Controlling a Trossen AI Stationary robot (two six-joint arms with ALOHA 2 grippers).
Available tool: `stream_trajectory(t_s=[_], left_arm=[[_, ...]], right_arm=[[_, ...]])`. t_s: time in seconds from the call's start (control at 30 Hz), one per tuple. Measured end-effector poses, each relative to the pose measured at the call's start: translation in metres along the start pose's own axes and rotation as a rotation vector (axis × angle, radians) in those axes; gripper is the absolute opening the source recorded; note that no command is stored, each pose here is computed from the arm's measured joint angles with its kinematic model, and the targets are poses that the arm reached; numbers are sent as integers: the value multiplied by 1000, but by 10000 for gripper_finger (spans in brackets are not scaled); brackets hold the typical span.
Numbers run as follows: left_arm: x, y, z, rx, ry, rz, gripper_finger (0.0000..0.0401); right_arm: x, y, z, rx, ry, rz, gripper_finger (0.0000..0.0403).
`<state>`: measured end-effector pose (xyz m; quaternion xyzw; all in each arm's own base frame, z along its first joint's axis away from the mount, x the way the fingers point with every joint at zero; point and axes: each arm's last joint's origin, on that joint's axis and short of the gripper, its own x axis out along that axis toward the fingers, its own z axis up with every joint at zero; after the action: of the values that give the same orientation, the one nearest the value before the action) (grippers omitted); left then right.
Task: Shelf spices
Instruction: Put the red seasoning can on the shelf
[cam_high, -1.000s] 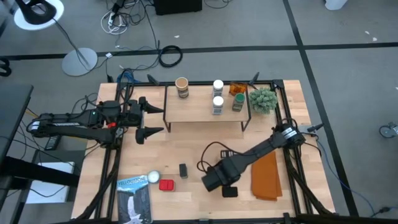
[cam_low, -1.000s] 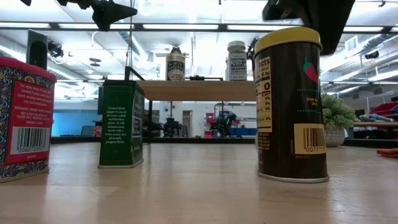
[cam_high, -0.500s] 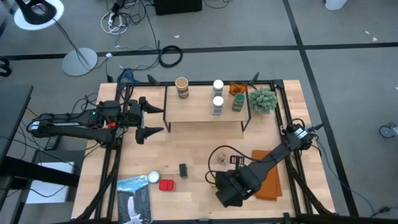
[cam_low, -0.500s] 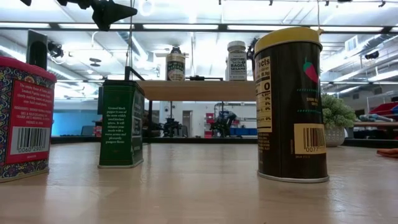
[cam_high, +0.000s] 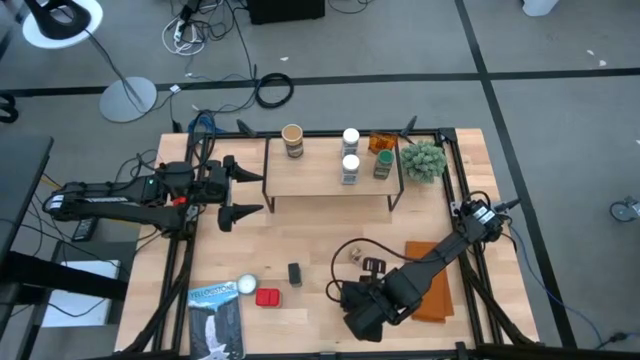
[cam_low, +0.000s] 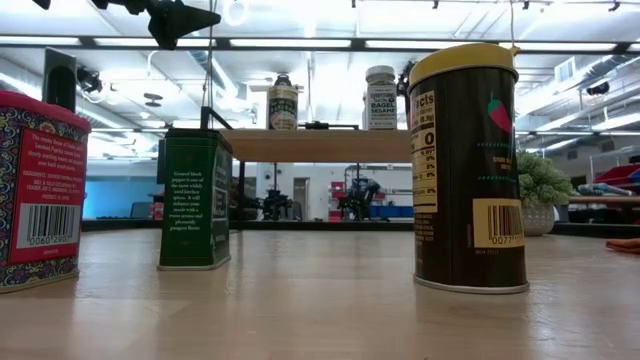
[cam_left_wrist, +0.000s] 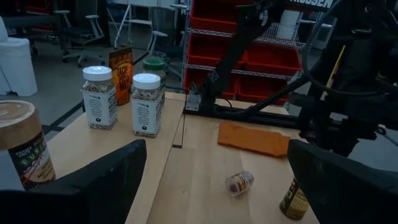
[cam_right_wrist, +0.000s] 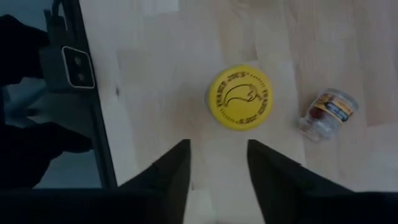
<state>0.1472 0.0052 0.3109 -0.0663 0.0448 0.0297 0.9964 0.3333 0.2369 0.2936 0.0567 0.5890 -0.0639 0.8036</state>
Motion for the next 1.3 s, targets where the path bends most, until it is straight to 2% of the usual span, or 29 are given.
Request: stream_trajectory(t_s=[0.17, 0.33, 0.6, 0.73, 0.9, 1.07, 1.13, 1.3], left_arm=[[0, 0, 0, 0, 0, 0, 396], [0, 0, 0, 0, 0, 0, 396], [0, 0, 0, 0, 0, 0, 396], [0, 0, 0, 0, 0, 0, 396], [0, 0, 0, 0, 0, 0, 396], [0, 0, 0, 0, 0, 0, 396], [0, 0, 0, 0, 0, 0, 396], [0, 0, 1, 0, -5, -1, 396]], right_arm=[[2, -6, 5, -19, -1, -6, 221], [3, -10, 12, -110, -2, 17, 280], [7, -20, 24, -161, -18, 23, 335], [8, -25, 35, -209, -72, 35, 342], [8, -30, 63, -278, -270, 84, 331], [7, -36, 87, -278, -435, 126, 313], [13, -37, 96, -278, -478, 132, 306], [54, -32, 114, -275, -527, 143, 293]])
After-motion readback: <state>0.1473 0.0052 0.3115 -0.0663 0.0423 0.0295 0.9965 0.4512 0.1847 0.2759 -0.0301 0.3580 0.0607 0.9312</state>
